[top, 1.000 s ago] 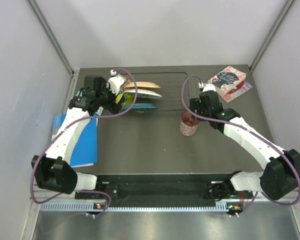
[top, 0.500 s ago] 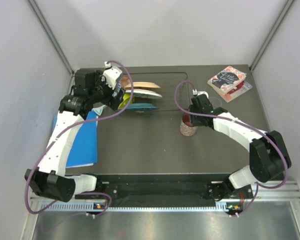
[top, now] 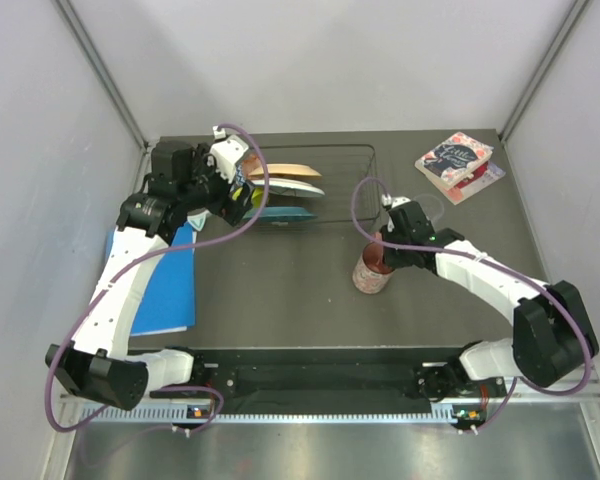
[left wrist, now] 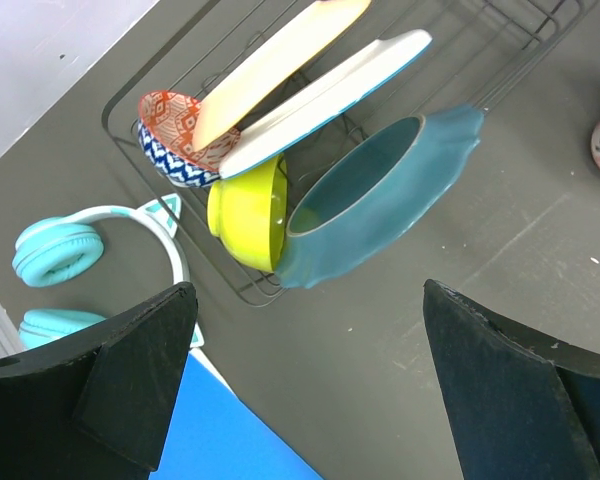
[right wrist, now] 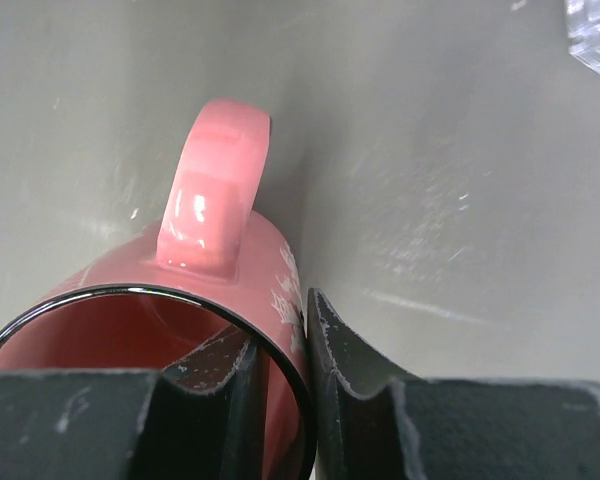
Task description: Load the mixed dishes into the dish rack
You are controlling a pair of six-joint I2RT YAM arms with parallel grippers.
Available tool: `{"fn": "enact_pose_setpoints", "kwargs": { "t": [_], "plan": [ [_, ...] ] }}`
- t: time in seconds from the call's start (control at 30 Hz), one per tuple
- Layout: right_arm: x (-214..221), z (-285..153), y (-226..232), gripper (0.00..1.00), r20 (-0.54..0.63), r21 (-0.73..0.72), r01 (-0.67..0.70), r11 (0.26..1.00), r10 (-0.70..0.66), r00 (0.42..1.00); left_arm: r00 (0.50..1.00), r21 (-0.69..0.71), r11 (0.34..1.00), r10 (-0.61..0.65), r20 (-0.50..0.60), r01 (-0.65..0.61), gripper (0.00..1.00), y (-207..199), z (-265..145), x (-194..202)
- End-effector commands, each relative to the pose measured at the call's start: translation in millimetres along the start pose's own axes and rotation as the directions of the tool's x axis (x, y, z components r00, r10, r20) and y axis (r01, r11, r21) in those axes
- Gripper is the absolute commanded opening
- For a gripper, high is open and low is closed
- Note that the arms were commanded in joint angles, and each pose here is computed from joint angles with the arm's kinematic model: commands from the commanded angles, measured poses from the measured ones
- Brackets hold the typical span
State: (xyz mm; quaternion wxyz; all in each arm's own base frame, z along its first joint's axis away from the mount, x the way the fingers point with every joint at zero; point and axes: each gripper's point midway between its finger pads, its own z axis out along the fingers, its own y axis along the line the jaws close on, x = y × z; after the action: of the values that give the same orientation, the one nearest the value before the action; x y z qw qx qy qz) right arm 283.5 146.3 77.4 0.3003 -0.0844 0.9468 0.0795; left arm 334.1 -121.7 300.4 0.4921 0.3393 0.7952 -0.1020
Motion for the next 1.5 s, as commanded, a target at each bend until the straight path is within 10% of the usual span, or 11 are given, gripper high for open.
{"fn": "enact_pose_setpoints", "kwargs": {
  "t": [0.0,0.1,0.23,0.4,0.6,0.8,1.03,1.33,1.47],
  "plan": [
    [28,-19,27,0.00,-0.107,-0.112,0.064,0.992,-0.076,0.991,0.996,-0.010,1.000,0.011,0.083,-0.010,0.99,1,-9,-28],
    [42,-28,46,0.03,-0.132,-0.146,0.088,0.985,-0.108,0.985,0.997,-0.003,1.000,0.011,0.081,-0.011,0.99,-1,-7,-27],
    [65,-44,70,0.30,-0.182,-0.184,0.147,0.972,-0.180,0.967,0.997,-0.002,1.000,0.019,0.079,-0.019,0.99,-1,-3,-27],
    [67,-49,72,0.00,-0.154,-0.165,0.152,0.975,-0.178,0.972,0.996,-0.004,1.000,0.023,0.086,-0.023,0.99,0,-2,-29],
    [51,-51,77,0.00,-0.100,-0.171,0.143,0.975,-0.161,0.982,0.994,-0.018,1.000,0.020,0.108,-0.018,0.99,2,-9,-39],
    [-40,-114,110,0.00,0.227,-0.457,0.070,0.887,0.040,0.973,0.981,-0.029,0.998,-0.057,0.184,0.063,0.99,6,-21,-69],
    [-82,-221,159,0.00,0.201,-0.919,0.086,0.384,0.269,0.942,0.960,0.115,0.993,-0.037,0.278,0.005,0.99,-24,-36,-88],
    [-115,-308,166,0.00,-0.112,-0.974,-0.024,-0.226,0.388,0.915,0.873,-0.071,0.959,0.278,0.401,-0.273,0.99,-18,-57,-86],
    [-112,-329,167,0.00,-0.201,-0.915,-0.057,-0.399,0.328,0.923,0.689,-0.159,0.871,0.469,0.553,-0.465,0.99,-38,-75,-101]
  ]
}}
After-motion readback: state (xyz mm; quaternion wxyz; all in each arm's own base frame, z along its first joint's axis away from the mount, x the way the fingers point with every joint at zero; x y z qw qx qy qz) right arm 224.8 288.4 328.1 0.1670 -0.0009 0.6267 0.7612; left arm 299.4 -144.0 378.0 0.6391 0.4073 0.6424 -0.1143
